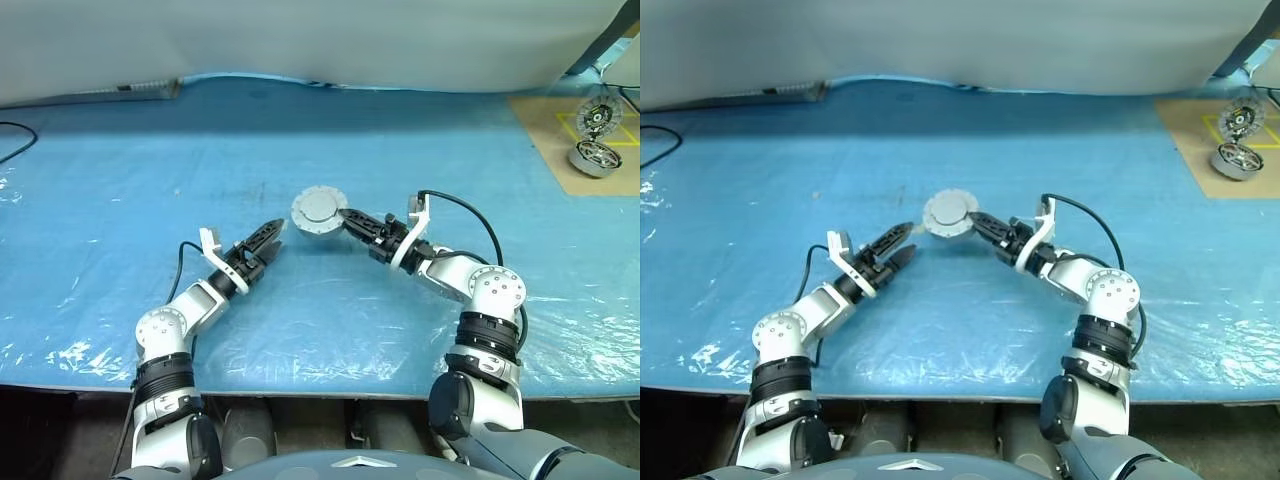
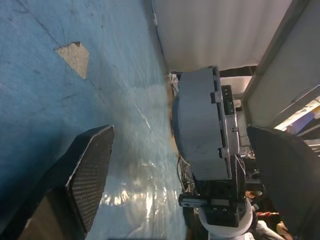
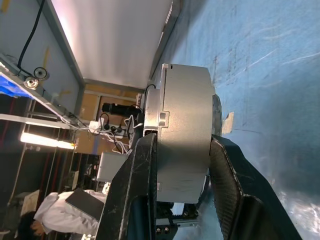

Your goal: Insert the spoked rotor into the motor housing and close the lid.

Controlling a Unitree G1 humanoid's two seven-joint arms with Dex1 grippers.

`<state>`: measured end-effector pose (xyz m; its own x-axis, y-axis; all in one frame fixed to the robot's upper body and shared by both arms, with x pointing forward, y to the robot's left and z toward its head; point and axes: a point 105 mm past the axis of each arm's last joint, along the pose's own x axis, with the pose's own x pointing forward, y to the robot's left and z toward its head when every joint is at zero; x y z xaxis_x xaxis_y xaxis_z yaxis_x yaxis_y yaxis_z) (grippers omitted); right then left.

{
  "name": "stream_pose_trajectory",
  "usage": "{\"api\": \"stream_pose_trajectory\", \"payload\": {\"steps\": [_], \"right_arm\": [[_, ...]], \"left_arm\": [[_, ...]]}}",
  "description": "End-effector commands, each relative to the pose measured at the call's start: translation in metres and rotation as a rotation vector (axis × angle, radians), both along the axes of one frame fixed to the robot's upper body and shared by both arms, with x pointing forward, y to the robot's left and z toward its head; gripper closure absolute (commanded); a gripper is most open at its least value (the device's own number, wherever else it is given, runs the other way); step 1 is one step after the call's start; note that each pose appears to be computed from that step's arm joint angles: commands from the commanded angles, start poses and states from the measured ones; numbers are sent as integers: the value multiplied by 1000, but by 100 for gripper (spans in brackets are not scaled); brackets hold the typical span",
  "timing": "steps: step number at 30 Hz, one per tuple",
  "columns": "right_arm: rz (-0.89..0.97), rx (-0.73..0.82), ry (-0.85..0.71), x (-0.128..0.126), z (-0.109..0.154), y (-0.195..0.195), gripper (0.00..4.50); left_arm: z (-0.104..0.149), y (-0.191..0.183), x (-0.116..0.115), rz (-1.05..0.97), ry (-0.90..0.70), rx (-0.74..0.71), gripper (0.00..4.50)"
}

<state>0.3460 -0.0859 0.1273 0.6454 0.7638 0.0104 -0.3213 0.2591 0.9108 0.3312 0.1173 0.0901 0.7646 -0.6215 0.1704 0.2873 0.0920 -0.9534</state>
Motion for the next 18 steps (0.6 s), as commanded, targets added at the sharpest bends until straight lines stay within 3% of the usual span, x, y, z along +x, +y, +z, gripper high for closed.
{"api": "stream_pose_trajectory", "payload": {"steps": [1,5,18], "right_arm": [[59,74,-92,-2,28,14,342],[75,78,-92,-5,29,19,342],[131,92,-75,-20,28,31,342]], "left_arm": [[15,-4,-3,-7,-40,-91,0],[21,-9,-4,-18,-46,-179,0],[23,-28,0,-54,-23,-255,0]]}}
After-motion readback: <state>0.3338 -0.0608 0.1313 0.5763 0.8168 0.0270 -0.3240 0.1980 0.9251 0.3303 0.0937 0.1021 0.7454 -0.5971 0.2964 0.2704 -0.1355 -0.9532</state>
